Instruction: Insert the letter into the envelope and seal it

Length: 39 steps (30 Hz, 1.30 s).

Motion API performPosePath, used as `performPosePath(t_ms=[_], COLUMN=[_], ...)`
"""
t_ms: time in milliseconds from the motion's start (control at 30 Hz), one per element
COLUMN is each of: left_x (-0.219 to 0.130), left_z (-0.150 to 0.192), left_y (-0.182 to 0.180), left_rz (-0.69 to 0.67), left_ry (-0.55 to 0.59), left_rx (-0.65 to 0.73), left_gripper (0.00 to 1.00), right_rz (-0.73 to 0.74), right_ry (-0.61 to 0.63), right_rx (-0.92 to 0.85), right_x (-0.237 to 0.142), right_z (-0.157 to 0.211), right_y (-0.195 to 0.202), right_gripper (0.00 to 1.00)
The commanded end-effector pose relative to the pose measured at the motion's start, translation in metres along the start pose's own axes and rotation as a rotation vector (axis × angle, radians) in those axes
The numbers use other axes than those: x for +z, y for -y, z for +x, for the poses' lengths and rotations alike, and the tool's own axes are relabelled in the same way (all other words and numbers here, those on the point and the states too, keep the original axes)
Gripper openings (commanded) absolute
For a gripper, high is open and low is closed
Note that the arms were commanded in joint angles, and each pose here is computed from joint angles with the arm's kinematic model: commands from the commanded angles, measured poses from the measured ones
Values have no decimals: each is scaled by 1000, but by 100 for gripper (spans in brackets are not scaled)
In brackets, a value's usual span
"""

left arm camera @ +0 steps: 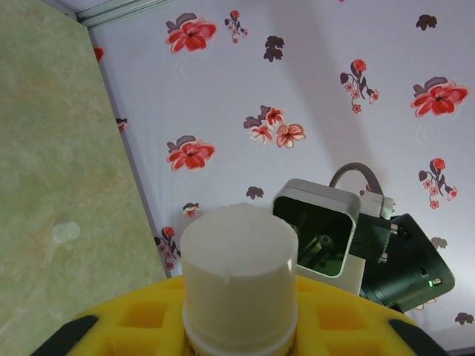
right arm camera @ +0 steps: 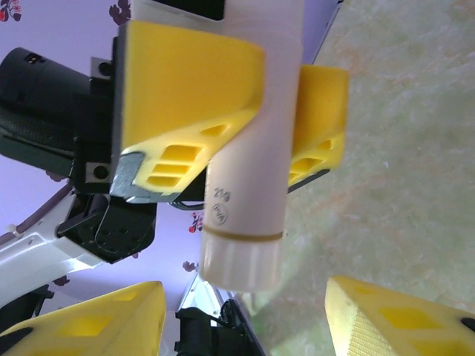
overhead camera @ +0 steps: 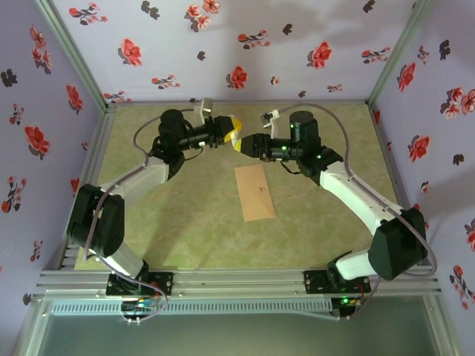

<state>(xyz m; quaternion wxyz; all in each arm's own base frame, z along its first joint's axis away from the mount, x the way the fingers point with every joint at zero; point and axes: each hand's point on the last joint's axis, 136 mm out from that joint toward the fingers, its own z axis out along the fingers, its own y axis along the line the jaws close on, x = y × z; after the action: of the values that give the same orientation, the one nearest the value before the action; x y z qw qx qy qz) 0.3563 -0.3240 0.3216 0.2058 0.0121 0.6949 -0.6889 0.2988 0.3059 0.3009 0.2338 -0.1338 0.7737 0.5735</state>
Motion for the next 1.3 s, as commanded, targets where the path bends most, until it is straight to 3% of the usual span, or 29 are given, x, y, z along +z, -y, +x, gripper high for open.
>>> performPosePath(t_ms=[0,367,1267], left_x=[-4,-6,-4], left_z=[2,4,-7], left_y=[15,12,16], left_rz=[48,43,44], left_ry=[-8,-4,12], left_rx=[42,41,53], left_gripper=[0,0,0], right_rz=[-42,-83,-54], right_ry=[46,45,9], right_rx=[-37,-14,43], right_x=[-1,6,5], right_z=[-20,-26,-13], right_y=[-15,-18,-2], right_gripper=[58,40,43])
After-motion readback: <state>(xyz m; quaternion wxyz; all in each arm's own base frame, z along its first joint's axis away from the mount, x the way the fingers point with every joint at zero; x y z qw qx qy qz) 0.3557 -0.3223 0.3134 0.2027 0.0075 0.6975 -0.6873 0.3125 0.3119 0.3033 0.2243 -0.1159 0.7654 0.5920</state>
